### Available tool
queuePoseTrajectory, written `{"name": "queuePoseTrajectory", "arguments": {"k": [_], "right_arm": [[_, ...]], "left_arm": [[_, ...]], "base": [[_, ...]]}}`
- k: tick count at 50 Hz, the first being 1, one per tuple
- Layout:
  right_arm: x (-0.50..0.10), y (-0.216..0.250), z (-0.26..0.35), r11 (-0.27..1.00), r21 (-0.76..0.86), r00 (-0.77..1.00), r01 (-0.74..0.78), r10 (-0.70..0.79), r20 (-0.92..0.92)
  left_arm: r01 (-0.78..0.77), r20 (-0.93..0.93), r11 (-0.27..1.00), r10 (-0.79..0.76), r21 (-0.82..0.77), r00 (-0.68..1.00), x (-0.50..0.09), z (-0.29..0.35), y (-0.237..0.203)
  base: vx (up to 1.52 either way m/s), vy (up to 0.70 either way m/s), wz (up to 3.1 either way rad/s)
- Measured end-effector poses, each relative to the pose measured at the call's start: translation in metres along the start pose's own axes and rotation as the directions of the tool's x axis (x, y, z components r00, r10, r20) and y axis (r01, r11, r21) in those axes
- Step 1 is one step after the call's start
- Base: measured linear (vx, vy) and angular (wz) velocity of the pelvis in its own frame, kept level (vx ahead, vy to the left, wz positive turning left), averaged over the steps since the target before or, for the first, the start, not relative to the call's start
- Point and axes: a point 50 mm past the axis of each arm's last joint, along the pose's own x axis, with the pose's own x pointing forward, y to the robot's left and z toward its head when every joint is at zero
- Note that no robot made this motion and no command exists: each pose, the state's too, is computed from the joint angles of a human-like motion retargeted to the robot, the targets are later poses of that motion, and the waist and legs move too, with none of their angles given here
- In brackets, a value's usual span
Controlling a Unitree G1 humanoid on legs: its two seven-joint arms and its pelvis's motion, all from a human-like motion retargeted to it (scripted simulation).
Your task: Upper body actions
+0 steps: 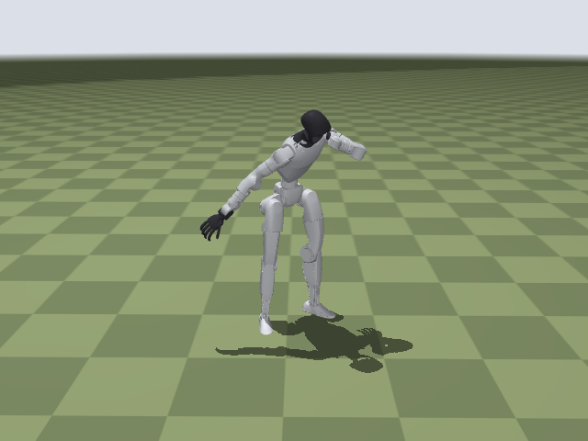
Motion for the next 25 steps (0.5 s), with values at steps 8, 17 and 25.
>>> {"name": "queuePoseTrajectory", "arguments": {"k": [8,17,25], "right_arm": [[0.005,-0.022,0.004,0.998,-0.026,0.999,0.051,-0.051,0.018],[0.006,-0.023,0.067,0.997,0.074,0.990,0.008,-0.018,0.141],[0.002,-0.035,0.121,0.978,0.168,0.971,-0.127,0.088,0.224]], "left_arm": [[-0.149,-0.107,0.976,0.133,-0.158,0.985,0.001,-0.001,0.006],[-0.287,-0.223,0.944,0.248,-0.162,0.943,0.002,0.000,0.005],[-0.508,-0.176,0.856,0.489,-0.091,0.855,-0.006,-0.002,0.018]], "base": [[0.03,-0.12,1.17],[0.07,-0.32,0.87],[0.09,-0.46,0.23]]}}
